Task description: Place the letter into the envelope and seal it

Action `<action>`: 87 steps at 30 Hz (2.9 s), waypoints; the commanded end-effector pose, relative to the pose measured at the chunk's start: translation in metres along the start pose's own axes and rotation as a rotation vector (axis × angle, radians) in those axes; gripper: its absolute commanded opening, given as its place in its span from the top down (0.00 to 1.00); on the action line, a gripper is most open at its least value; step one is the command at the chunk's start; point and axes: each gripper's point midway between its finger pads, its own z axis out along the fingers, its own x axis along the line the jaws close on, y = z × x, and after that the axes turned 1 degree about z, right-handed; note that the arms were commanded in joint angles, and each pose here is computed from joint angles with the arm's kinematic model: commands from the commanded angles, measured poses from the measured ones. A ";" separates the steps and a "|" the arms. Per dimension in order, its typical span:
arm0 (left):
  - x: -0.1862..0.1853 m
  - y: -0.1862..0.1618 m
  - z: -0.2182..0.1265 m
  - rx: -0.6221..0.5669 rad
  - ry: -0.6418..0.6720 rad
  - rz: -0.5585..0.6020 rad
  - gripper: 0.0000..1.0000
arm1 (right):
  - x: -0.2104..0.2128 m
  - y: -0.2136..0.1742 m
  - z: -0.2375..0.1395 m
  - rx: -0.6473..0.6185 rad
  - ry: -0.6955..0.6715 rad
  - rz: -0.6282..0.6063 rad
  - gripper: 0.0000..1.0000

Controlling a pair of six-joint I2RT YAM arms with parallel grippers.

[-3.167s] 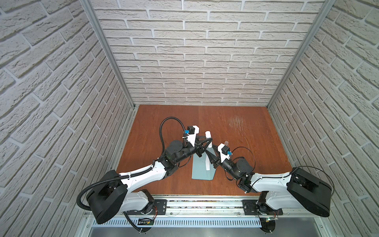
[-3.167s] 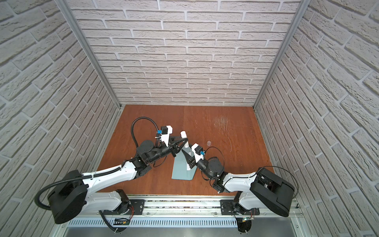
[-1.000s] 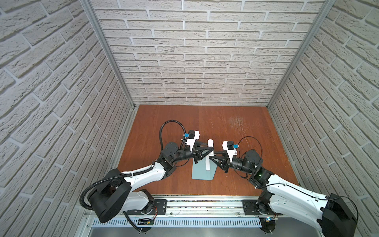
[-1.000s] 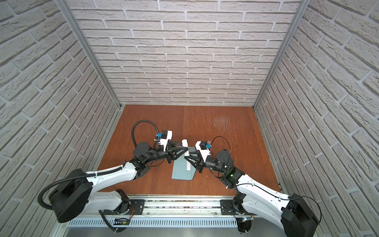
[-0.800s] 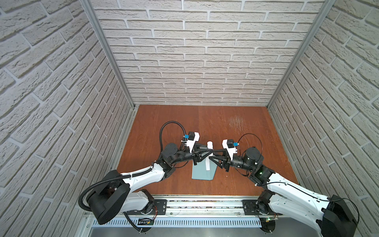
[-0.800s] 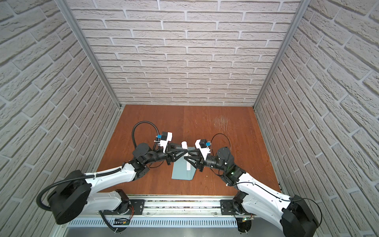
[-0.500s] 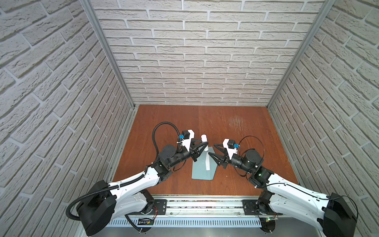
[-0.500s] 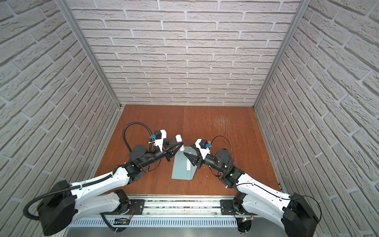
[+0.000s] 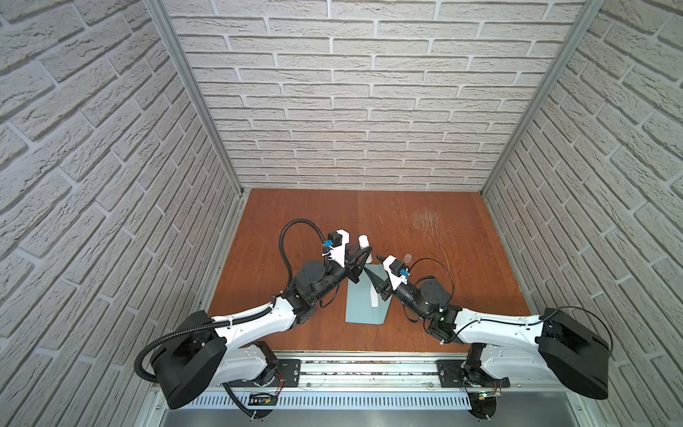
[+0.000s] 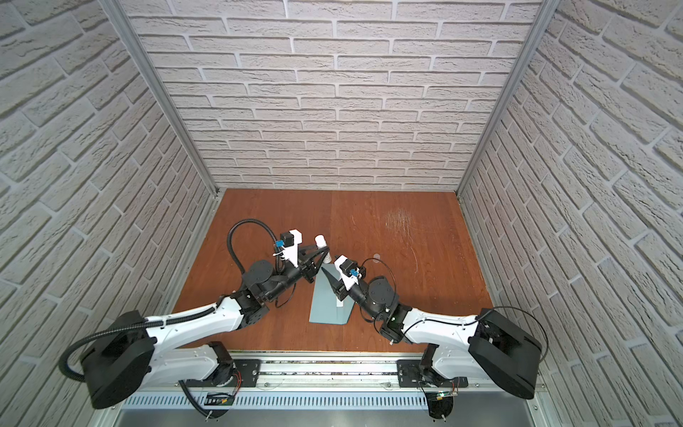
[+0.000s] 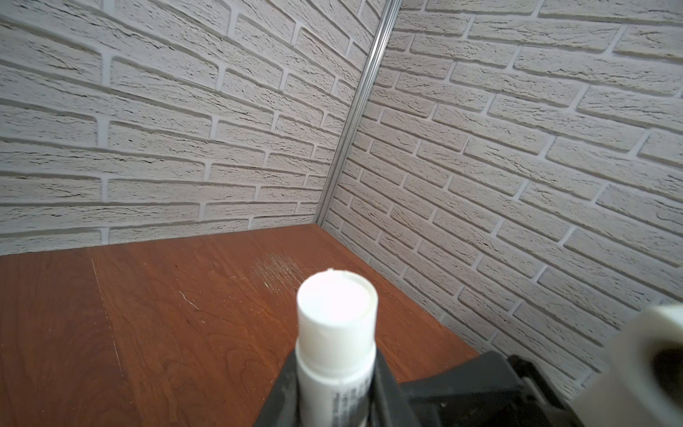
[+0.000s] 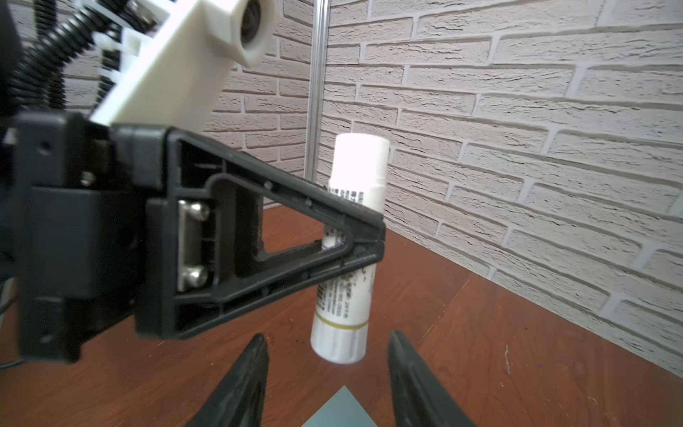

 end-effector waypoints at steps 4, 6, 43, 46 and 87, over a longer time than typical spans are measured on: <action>-0.014 0.033 0.003 -0.114 -0.041 -0.009 1.00 | -0.009 0.019 0.005 -0.088 -0.072 0.002 0.51; -0.014 0.032 0.004 -0.111 -0.044 -0.012 1.00 | -0.008 0.020 0.007 -0.096 -0.073 0.002 0.52; -0.056 0.009 -0.010 0.086 -0.451 -0.092 1.00 | 0.037 0.050 -0.007 -0.071 0.285 0.157 0.94; -0.066 0.009 -0.025 0.114 -0.561 -0.106 1.00 | 0.048 0.061 -0.021 -0.040 0.444 0.230 0.94; -0.004 0.043 0.000 -0.157 0.009 0.003 1.00 | -0.007 0.037 -0.020 -0.096 -0.047 0.002 0.48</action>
